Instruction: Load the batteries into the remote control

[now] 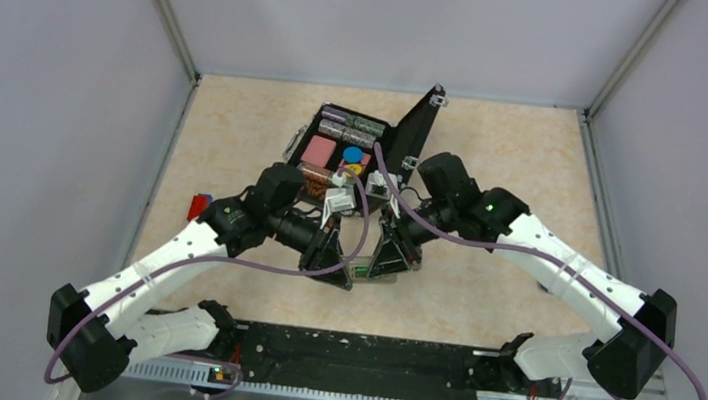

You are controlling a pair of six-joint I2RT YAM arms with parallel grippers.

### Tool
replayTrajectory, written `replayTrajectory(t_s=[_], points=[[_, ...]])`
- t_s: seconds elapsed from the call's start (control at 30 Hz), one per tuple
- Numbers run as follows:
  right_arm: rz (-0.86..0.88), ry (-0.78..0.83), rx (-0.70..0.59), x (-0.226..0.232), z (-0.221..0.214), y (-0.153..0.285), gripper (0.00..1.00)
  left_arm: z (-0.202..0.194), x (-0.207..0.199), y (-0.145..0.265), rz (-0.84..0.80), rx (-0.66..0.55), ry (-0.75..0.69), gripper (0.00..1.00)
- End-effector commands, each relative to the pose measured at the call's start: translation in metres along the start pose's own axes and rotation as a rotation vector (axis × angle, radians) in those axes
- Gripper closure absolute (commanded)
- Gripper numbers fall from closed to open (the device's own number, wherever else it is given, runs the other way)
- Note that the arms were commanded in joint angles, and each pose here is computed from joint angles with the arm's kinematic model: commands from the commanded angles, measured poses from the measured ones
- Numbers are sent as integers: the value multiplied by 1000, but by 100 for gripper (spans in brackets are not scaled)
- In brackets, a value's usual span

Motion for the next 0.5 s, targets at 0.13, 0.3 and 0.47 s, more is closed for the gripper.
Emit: replayTrajectory(t_s=[0.13,0.3,0.47], points=[[-9,27,-157,19,29,13,36,20,-18,9,4,-113,-115,100],[1,72,-329,41,46,38,15,30,-26,15,32,-195,-142,100],[-77,21,-546,49,60,60,12,38,-19,18,150,-304,-92,100]])
Point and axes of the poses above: each gripper's point midway between its finger pads, its own y axis back along the fingers, its own x axis along the line the jaws close on, z = x × y, the point moved 5 cm from there along y, back along the fingers, and after that the axes turned 13 degrees about -y, right-handed, at the moved point
